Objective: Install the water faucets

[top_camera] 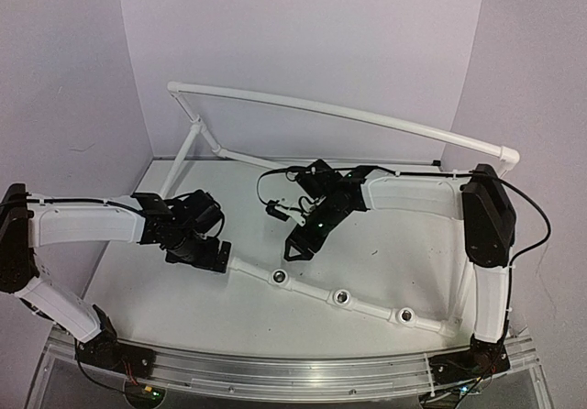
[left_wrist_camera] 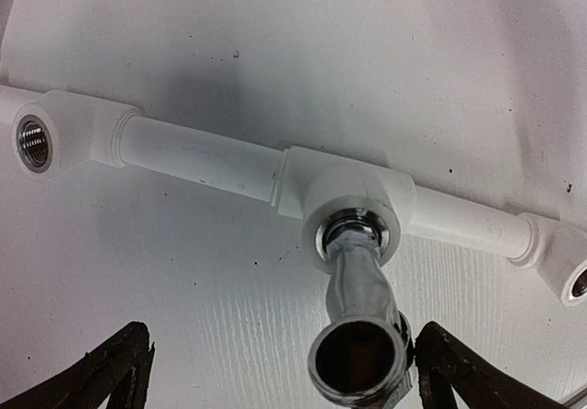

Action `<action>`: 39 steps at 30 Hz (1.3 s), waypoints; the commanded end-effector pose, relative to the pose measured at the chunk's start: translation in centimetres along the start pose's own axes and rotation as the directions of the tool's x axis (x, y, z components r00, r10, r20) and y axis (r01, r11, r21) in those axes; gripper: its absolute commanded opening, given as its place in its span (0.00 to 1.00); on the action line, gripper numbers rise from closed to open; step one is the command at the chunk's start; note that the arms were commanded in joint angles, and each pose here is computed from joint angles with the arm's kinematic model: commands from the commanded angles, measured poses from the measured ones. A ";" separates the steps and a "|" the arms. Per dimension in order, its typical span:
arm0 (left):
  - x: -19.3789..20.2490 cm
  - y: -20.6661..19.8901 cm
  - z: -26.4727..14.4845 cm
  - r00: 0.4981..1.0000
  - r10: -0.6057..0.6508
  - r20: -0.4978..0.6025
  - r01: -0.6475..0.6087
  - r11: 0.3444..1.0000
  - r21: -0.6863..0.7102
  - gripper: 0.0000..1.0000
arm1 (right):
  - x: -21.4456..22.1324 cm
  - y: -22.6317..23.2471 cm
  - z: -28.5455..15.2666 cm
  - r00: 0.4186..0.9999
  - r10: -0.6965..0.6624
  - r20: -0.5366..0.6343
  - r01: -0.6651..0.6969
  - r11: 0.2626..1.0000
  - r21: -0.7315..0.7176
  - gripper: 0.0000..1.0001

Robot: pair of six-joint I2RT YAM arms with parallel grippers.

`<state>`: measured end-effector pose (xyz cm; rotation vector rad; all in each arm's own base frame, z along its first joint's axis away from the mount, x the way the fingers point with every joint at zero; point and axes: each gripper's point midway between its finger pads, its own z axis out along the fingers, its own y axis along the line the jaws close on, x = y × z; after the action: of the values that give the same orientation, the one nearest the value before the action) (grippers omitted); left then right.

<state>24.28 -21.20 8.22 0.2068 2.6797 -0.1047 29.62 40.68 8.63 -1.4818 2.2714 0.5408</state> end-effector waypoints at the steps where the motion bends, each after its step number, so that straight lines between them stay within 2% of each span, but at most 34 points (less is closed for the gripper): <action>1: 1.0 1.2 -0.3 1.000 -0.016 -0.018 0.015 0.999 -0.039 1.00 | -1.1 0.1 -2.0 0.999 -0.005 0.042 0.004 1.000 0.020 0.72; 12: 2.5 2.0 -0.2 0.998 -0.028 -0.050 0.026 0.998 -0.049 1.00 | -0.8 0.1 -1.7 0.999 -0.005 0.032 0.004 1.000 0.018 0.72; 25: 1.1 5.7 -0.6 0.986 -0.166 0.005 0.165 0.974 -0.156 1.00 | -0.8 0.1 -1.7 1.000 -0.005 0.030 0.004 1.000 0.017 0.72; 33: -1.2 6.2 -0.8 0.970 -0.233 0.069 0.238 0.969 -0.072 0.99 | -0.7 0.1 -1.7 1.000 -0.005 0.029 0.004 1.000 0.014 0.72; 39: -3.0 5.6 -0.3 0.970 -0.227 0.087 0.231 0.972 -0.037 0.99 | -0.5 0.2 -1.7 1.000 -0.006 0.024 0.006 1.000 0.016 0.72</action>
<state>25.90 -14.78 8.46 -0.1408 2.6692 -0.0487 29.59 40.65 8.61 -1.4821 2.2726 0.5403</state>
